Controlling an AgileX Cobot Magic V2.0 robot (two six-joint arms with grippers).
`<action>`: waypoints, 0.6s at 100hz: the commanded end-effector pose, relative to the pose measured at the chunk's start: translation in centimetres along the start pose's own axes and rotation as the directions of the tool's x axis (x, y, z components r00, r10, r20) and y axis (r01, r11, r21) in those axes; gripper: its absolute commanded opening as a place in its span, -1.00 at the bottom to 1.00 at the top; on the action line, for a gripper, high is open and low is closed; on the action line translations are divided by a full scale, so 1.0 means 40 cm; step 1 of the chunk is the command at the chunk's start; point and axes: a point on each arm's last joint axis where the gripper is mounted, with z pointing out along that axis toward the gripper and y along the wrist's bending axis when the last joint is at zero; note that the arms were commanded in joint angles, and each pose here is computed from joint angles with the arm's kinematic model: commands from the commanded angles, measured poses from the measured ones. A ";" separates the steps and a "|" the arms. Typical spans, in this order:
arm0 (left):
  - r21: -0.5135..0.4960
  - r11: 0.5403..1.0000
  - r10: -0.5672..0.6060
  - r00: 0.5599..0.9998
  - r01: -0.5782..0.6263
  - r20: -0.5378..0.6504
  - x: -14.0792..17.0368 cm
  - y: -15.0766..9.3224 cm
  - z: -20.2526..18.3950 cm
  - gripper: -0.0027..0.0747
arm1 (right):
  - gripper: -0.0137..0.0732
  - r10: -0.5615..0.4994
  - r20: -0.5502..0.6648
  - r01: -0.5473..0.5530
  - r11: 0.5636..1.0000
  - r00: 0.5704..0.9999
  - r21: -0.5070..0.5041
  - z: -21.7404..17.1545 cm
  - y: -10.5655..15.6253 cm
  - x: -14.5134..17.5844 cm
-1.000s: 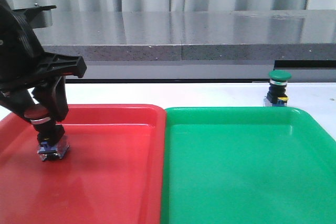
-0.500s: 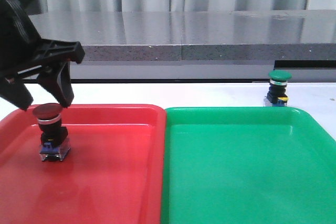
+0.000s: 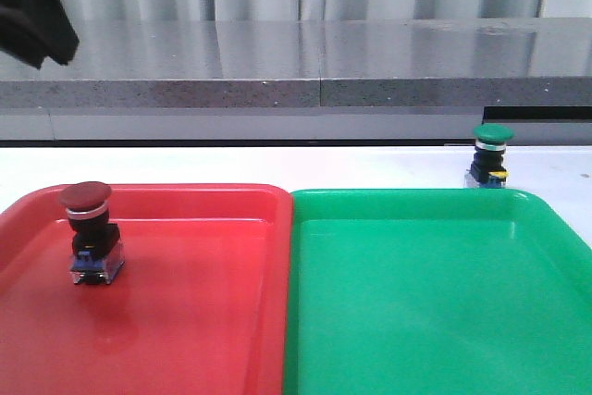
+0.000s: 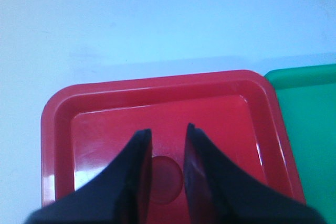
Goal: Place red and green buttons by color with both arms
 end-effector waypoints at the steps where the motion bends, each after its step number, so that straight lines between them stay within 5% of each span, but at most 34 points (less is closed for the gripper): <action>1: 0.044 0.999 -0.005 0.991 -0.001 0.137 -0.032 -0.012 -0.069 -0.90 | -0.83 -0.004 0.118 0.005 1.000 0.993 -0.005 -0.005 0.002 -0.037; 60: -0.017 0.997 0.078 0.905 -0.078 0.418 0.104 0.074 -0.261 -0.98 | -0.83 -0.004 0.118 0.005 1.000 0.993 -0.005 -0.005 0.002 -0.037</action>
